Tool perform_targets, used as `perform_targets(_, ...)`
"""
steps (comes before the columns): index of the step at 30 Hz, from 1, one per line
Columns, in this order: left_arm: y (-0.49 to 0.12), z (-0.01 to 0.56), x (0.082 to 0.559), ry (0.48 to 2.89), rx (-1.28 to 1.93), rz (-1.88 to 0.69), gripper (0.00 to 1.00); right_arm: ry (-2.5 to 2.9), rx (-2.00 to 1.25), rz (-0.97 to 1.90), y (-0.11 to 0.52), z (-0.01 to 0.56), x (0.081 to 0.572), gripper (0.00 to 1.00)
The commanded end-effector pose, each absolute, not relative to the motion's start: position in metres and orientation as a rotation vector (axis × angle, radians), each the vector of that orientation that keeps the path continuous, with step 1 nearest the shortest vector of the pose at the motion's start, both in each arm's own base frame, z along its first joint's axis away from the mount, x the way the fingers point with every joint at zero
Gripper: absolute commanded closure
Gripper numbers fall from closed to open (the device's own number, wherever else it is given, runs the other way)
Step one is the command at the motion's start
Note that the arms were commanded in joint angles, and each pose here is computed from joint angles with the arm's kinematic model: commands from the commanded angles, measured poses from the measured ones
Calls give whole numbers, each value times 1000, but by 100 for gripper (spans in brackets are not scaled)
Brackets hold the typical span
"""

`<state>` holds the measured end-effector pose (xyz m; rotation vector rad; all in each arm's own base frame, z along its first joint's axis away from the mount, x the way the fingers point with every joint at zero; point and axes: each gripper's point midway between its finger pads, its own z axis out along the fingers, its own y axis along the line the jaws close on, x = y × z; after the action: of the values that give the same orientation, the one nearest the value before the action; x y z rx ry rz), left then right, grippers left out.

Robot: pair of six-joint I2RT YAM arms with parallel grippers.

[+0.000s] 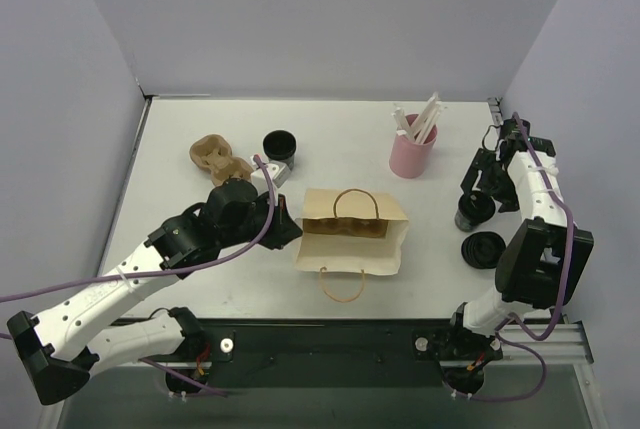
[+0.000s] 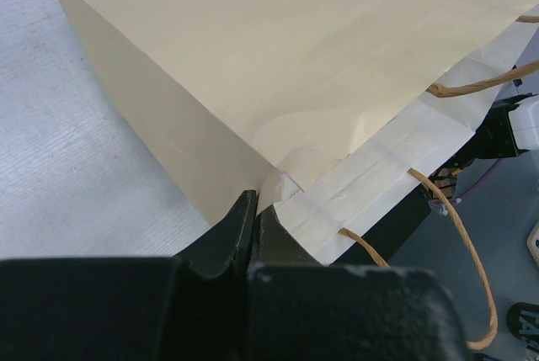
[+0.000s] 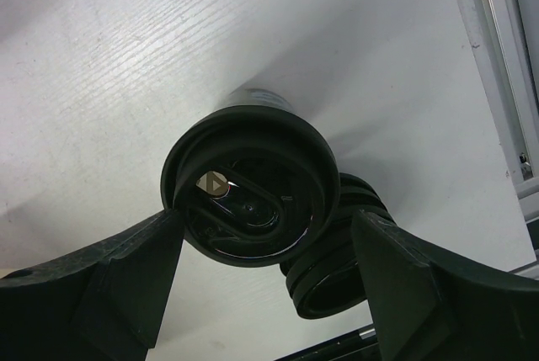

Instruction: Pack the takeout coffee

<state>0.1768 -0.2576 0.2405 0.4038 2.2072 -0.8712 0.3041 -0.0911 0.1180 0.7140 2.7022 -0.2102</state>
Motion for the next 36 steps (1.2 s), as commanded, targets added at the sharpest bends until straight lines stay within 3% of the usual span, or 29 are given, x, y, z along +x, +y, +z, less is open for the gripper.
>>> perform_targets(1, -257, 252, 181, 2160, 378, -890, 100, 2747, 688, -261, -95, 119, 303, 17)
perform_targets(22, -257, 255, 185, 2157, 363, -890, 100, 2705, 698, -304, -95, 129, 306, 18)
perform_targets(26, -258, 253, 185, 2161, 365, -892, 100, 2705, 709, -306, -99, 128, 304, 22)
perform_targets(30, -257, 254, 184, 2160, 368, -892, 100, 2693, 648, -180, -87, 132, 319, 22)
perform_targets(36, -255, 253, 185, 2165, 363, -886, 100, 2718, 598, -215, -81, 126, 332, 24)
